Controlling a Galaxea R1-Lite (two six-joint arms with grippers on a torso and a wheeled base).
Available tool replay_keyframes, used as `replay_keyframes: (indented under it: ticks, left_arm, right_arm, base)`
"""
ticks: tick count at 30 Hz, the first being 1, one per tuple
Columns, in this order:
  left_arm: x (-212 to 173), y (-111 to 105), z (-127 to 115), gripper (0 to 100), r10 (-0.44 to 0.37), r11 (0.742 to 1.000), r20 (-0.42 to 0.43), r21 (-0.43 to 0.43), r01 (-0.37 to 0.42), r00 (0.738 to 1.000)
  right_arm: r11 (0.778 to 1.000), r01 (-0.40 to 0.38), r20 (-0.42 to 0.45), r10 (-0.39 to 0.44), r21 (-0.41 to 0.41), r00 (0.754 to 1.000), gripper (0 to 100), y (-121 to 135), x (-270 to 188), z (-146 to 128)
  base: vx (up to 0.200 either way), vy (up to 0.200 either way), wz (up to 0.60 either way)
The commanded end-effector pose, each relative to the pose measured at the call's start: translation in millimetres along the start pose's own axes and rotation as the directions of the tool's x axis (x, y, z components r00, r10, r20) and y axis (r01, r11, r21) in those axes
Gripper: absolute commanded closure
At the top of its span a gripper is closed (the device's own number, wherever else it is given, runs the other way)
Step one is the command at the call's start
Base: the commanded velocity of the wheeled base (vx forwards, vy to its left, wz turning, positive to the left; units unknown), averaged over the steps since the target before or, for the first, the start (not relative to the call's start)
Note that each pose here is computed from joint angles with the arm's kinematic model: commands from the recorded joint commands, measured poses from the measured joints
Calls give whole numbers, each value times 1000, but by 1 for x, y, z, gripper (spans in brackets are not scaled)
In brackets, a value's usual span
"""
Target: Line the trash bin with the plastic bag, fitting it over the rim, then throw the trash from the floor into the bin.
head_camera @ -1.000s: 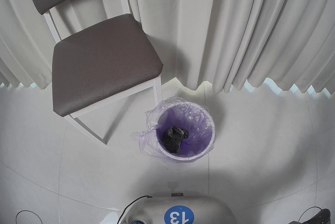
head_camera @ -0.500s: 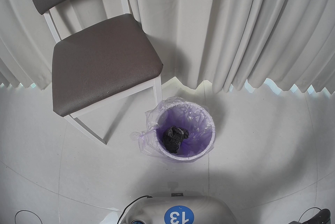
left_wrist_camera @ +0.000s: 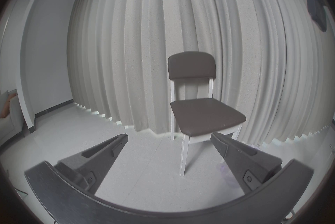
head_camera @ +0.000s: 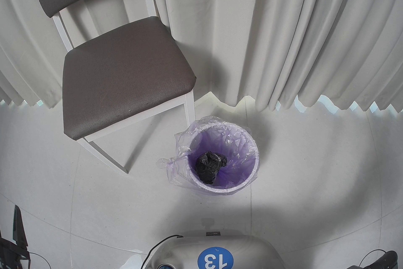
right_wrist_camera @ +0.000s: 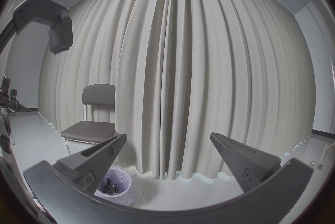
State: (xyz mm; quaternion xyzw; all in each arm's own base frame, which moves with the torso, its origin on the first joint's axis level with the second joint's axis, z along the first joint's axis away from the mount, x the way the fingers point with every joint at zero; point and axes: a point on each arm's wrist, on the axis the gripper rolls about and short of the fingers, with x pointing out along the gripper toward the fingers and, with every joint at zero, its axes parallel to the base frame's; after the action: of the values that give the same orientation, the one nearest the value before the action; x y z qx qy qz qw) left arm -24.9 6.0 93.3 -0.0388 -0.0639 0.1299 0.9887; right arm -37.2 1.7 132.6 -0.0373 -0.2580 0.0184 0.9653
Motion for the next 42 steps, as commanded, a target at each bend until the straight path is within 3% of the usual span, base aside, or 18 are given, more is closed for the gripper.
replay_keyframes:
  ticks: [1,12,23,25,28,38,42]
  left_arm:
    - [0,1,-10,0,2,1000,-46,7,-2,999]
    - [0,-2,-12,0,-122,992,-67,12,123,990]
    - [-1,-4,-14,0,-192,981,-87,16,194,978]
    - [-1,-5,-17,0,-252,965,-124,48,259,960]
    - [-2,-5,-18,0,-277,955,-139,72,288,951]
    - [-2,-5,-18,0,-278,955,-140,68,290,950]
    - [-2,-5,-18,0,-278,955,-141,67,289,950]
  right_arm:
    - [1000,-1,-15,1,-2,1000,0,1,-2,-7]
    - [999,17,-34,-18,-40,999,0,0,-2,-9]
    - [998,13,-57,-17,-61,998,0,0,-2,-11]
    - [998,12,-63,-16,-63,998,0,0,-2,-12]
    - [998,12,-65,-16,-63,998,0,0,-2,-12]
    - [999,-2,-200,-9,-54,980,0,1,-4,-26]
    - [999,8,-303,-24,-53,953,0,2,-7,-36]
  base:
    - [0,0,0]
    - [0,0,0]
    - [0,0,0]
    - [0,0,0]
    - [0,0,0]
    - [0,0,0]
    - [0,0,0]
